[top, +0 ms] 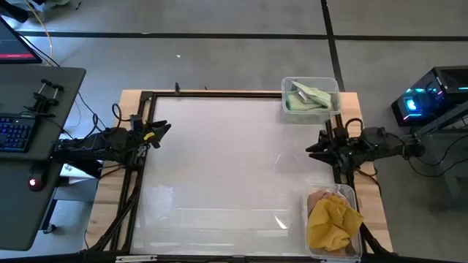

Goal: Sort towels by color in basket
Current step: Return to Home Position

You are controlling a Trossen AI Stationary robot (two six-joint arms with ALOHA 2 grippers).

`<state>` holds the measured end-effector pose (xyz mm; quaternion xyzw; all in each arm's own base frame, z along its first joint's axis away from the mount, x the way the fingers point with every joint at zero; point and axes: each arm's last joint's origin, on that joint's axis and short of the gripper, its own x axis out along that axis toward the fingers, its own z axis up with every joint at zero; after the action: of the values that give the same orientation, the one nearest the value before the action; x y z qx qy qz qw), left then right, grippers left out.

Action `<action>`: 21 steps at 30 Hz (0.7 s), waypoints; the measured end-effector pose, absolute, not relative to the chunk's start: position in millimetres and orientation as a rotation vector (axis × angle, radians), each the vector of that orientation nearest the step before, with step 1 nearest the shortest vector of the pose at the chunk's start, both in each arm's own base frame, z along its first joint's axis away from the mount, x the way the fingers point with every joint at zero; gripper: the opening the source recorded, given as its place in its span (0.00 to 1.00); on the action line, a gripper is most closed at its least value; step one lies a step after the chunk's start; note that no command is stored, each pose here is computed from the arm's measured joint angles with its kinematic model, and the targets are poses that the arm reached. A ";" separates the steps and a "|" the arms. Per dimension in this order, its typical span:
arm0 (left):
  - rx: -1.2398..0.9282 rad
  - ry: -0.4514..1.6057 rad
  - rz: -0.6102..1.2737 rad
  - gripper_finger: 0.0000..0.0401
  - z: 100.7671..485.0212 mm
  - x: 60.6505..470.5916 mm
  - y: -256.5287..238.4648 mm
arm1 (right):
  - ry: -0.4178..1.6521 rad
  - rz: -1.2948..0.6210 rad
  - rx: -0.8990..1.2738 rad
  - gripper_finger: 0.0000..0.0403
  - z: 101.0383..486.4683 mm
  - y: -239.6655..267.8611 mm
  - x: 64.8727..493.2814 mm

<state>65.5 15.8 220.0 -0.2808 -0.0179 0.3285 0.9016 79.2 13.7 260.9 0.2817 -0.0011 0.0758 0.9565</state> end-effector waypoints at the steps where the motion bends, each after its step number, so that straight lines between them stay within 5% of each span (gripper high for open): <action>1: -0.581 -0.037 0.679 0.49 220.0 65.5 15.8 | -0.009 0.156 0.573 0.31 253.1 13.6 78.6; 11: -0.583 -0.038 0.680 0.49 220.0 65.5 15.9 | -0.072 0.133 0.535 0.02 194.6 12.8 90.8; 21: -0.580 -0.033 0.681 0.49 219.6 65.4 15.9 | -0.038 0.028 0.501 0.01 170.2 1.9 97.3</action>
<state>65.4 15.9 219.6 -0.2803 -0.0158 0.3293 0.9015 97.3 1.9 170.2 0.2478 -0.0190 0.0140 0.9685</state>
